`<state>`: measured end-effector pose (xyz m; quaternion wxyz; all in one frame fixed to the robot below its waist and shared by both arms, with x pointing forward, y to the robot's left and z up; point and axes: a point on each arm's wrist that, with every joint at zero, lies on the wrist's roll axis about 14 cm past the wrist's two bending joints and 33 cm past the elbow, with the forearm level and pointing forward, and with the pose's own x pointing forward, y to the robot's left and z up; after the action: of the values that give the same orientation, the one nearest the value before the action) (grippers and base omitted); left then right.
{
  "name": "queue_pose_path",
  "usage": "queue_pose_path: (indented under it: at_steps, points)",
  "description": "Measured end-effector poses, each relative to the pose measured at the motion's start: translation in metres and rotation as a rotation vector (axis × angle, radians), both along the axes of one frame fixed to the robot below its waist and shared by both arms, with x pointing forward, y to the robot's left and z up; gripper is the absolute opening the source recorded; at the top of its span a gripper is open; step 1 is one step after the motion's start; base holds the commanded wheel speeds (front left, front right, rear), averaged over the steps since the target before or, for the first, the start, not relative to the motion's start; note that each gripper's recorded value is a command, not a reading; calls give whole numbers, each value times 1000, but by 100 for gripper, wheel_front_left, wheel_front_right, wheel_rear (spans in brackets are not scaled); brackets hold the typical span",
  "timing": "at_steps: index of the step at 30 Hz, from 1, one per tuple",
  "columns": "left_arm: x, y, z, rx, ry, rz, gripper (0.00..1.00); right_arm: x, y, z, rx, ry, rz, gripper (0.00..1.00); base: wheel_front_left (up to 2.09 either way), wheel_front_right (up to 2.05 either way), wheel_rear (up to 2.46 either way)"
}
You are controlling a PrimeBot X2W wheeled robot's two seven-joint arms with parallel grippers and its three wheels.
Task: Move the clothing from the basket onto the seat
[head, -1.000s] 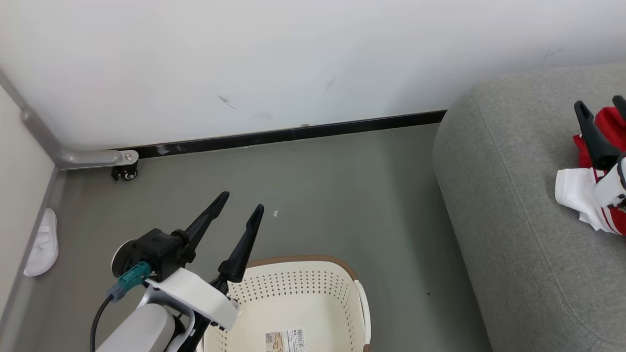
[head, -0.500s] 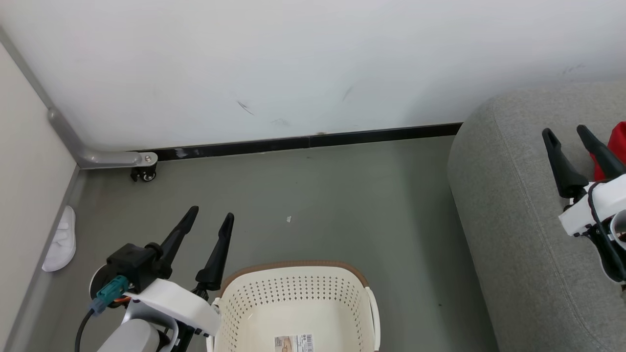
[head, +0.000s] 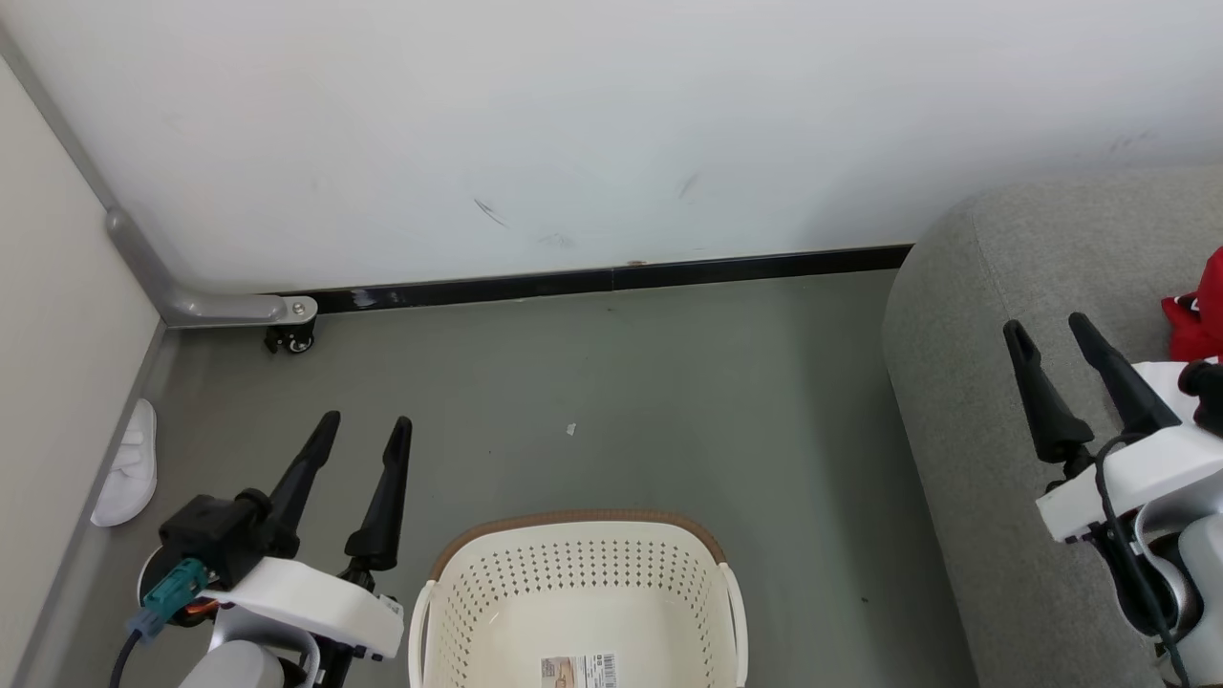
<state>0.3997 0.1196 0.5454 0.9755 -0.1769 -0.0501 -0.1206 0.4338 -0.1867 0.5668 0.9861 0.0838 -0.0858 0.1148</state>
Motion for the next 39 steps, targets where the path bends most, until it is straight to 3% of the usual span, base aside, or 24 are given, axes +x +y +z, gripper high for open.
queue_pose_path:
  at_steps: [27,39]
  points:
    - [-20,42,-28,62,57,172,100,-55,39,-35,26,45,12,100,0,0,0]
    - [-24,40,-31,39,66,194,100,-59,43,-25,16,9,11,100,0,0,0]
